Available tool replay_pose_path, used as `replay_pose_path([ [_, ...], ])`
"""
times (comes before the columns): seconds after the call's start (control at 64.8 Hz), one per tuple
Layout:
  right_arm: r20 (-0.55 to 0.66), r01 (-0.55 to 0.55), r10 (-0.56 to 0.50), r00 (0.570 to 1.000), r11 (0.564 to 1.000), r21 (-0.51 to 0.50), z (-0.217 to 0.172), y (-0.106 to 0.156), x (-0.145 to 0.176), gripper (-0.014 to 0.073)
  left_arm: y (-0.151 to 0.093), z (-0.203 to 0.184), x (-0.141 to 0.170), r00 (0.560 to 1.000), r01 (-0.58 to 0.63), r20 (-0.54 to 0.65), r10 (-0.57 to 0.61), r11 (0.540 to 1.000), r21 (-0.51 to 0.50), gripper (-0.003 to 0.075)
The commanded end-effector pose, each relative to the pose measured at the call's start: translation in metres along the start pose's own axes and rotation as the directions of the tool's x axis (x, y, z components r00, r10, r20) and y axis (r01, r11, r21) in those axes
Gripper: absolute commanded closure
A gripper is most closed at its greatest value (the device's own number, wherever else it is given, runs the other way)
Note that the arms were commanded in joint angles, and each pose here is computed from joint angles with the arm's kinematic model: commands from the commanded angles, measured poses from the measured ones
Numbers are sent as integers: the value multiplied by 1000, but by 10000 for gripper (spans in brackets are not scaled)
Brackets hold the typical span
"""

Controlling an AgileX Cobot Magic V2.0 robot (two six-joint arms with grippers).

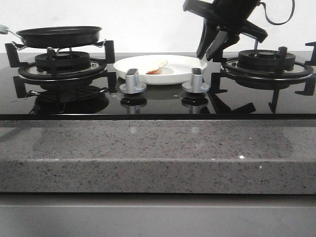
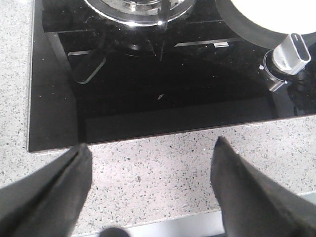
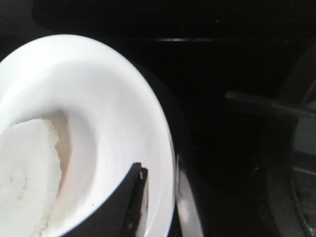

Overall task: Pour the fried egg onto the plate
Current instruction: 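Open the right gripper and lift it away from the plate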

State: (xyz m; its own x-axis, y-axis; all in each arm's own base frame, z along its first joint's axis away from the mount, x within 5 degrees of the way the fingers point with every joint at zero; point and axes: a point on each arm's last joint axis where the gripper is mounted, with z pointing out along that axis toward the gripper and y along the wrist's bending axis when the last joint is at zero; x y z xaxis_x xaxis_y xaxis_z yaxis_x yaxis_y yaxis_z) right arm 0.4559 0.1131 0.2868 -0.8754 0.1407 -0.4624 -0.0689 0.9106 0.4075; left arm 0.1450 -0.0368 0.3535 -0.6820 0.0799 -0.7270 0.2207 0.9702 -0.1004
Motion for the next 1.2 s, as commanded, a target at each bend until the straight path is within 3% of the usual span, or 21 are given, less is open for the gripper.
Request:
replay_pose_path([
  [0.0,125,20,-13,992,999,-51,-46,17,-14,400,-3,-6,-11,996,4,88,-5,1000,12,227],
  [0.216,192,95,-81,978,993,-66,-94,32,-12,400,-3,-6,-12,996,4,89,-5,1000,12,227],
  [0.417,310,233,-206,928,971,-54,-161,49,12,400,-3,-6,-12,996,4,89,-5,1000,12,227],
  [0.726,376,345,-328,866,938,23,-225,30,122,400,-3,-6,-12,996,4,89,-5,1000,12,227],
  [0.926,405,370,-370,836,925,81,-249,10,191,400,-3,-6,-12,996,4,89,-5,1000,12,227],
  [1.189,415,391,-388,823,917,80,-262,-9,263,400,-3,-6,-12,996,4,89,-5,1000,12,227],
])
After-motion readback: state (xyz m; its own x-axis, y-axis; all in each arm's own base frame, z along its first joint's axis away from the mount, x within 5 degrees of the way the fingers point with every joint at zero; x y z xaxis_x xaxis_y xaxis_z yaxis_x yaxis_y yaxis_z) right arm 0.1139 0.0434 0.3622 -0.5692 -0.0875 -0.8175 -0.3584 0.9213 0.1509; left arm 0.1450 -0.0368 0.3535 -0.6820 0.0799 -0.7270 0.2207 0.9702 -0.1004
